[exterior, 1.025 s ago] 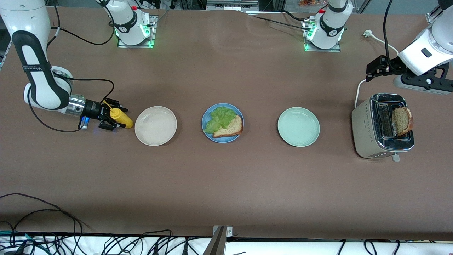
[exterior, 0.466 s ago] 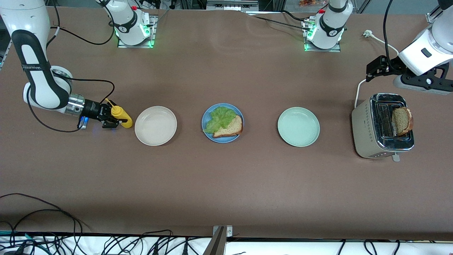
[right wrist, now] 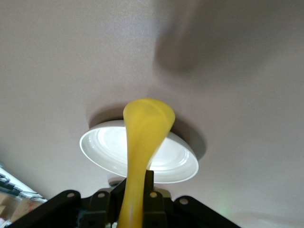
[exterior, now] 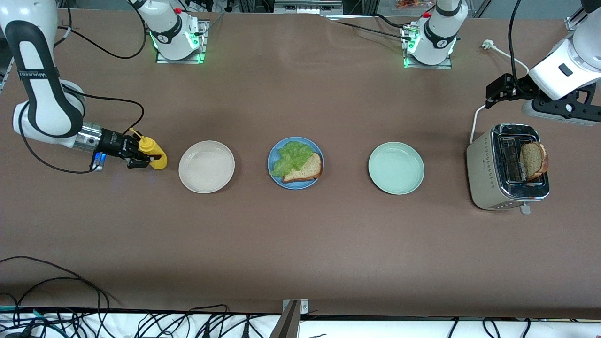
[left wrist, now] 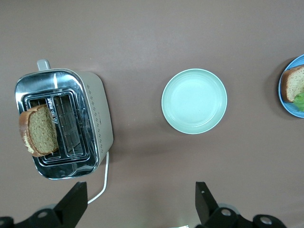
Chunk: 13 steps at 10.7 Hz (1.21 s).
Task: Make sandwich in blue plate with both arms
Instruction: 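Close the right gripper on the mustard bottle and lift it, then carry the mustard bottle with the right gripper toward the blue plate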
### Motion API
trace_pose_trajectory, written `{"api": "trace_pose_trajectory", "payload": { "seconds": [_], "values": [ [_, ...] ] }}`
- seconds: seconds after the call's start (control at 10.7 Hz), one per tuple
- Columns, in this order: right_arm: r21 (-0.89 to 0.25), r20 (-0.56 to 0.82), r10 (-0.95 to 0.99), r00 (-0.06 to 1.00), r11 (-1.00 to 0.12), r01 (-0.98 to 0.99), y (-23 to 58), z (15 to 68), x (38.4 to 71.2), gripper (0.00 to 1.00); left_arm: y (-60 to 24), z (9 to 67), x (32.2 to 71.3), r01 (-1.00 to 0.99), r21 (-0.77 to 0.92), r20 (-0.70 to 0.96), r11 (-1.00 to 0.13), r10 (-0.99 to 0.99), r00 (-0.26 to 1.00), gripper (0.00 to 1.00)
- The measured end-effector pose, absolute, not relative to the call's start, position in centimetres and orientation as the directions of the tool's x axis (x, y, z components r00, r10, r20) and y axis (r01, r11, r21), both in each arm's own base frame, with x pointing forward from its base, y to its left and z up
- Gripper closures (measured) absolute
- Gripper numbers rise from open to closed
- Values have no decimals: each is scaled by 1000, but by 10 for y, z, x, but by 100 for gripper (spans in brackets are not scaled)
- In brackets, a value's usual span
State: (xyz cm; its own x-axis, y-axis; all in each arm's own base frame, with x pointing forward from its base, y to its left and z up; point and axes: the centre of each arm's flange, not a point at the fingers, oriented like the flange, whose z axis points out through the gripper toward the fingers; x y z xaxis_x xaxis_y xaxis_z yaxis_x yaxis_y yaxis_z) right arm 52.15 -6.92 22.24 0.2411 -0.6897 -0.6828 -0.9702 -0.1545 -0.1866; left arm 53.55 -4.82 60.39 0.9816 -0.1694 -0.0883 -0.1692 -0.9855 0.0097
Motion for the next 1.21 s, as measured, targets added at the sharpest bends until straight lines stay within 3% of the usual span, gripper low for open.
{"api": "trace_pose_trajectory", "payload": {
  "seconds": [0.47, 1.21],
  "values": [
    [-4, -554, -819, 148, -175, -985, -19, 264, 544, 91, -48, 604, 535, -170, 10, -88, -985, -170, 982, 0],
    [220, -250, -968, -26, -31, -975, 90, 286, 553, 91, -49, 604, 535, -170, 10, -88, -985, -170, 981, 0]
  ]
}}
